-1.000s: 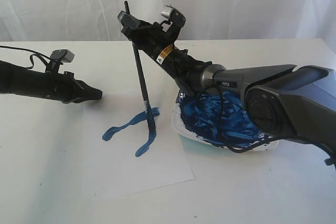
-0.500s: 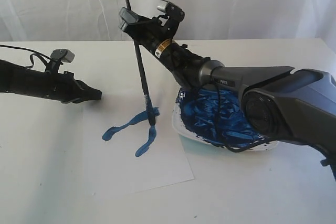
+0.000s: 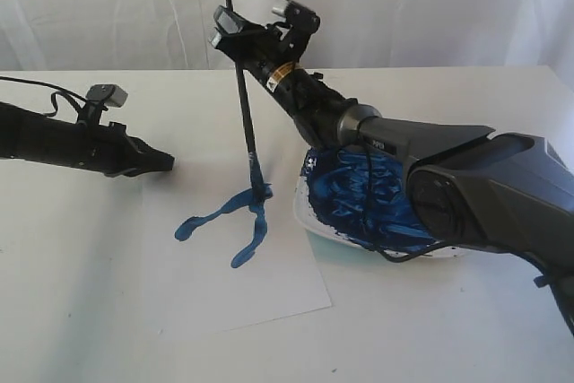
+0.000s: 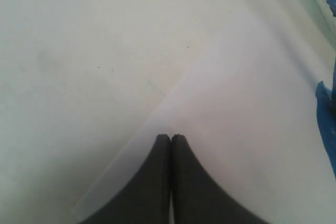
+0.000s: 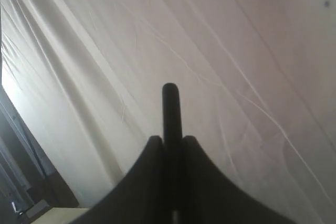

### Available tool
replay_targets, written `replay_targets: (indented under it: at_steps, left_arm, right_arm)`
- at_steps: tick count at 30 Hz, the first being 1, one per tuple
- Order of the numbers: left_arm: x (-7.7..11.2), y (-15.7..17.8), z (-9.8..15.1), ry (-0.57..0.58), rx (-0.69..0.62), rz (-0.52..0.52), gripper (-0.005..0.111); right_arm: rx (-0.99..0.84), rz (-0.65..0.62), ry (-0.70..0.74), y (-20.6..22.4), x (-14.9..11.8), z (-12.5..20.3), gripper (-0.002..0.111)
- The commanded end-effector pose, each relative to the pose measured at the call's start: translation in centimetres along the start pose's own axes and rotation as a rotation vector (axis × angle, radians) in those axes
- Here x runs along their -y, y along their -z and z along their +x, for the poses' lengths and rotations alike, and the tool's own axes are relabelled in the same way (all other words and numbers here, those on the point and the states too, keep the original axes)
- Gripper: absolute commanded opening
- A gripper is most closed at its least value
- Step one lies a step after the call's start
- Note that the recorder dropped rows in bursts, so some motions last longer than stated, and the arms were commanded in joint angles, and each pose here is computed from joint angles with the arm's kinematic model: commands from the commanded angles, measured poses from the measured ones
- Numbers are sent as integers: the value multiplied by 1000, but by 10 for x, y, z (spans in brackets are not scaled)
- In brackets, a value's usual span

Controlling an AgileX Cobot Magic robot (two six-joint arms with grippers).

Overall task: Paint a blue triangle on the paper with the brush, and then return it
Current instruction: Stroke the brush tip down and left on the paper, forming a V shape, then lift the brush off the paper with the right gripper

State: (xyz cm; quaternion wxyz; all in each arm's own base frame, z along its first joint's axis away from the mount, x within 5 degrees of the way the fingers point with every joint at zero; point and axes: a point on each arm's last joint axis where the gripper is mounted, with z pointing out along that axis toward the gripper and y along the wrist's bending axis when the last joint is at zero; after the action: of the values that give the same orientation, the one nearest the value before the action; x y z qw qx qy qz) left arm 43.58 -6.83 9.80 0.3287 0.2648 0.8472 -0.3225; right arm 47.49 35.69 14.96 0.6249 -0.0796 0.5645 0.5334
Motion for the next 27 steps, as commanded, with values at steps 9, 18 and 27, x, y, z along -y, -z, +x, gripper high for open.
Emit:
replay_targets:
  at_steps: [9, 18, 27]
  left_arm:
    - [-8, -5, 23, -54, -122, -33, 0]
    - [-8, -5, 23, -54, -122, -33, 0]
    - [-8, -5, 23, -54, -122, -33, 0]
  right_arm:
    - [76, -162, 28, -4, -10, -30, 0]
    - [24, -423, -135, -6, -50, -47, 0]
    - [-39, -589, -346, -7, -91, -28, 0]
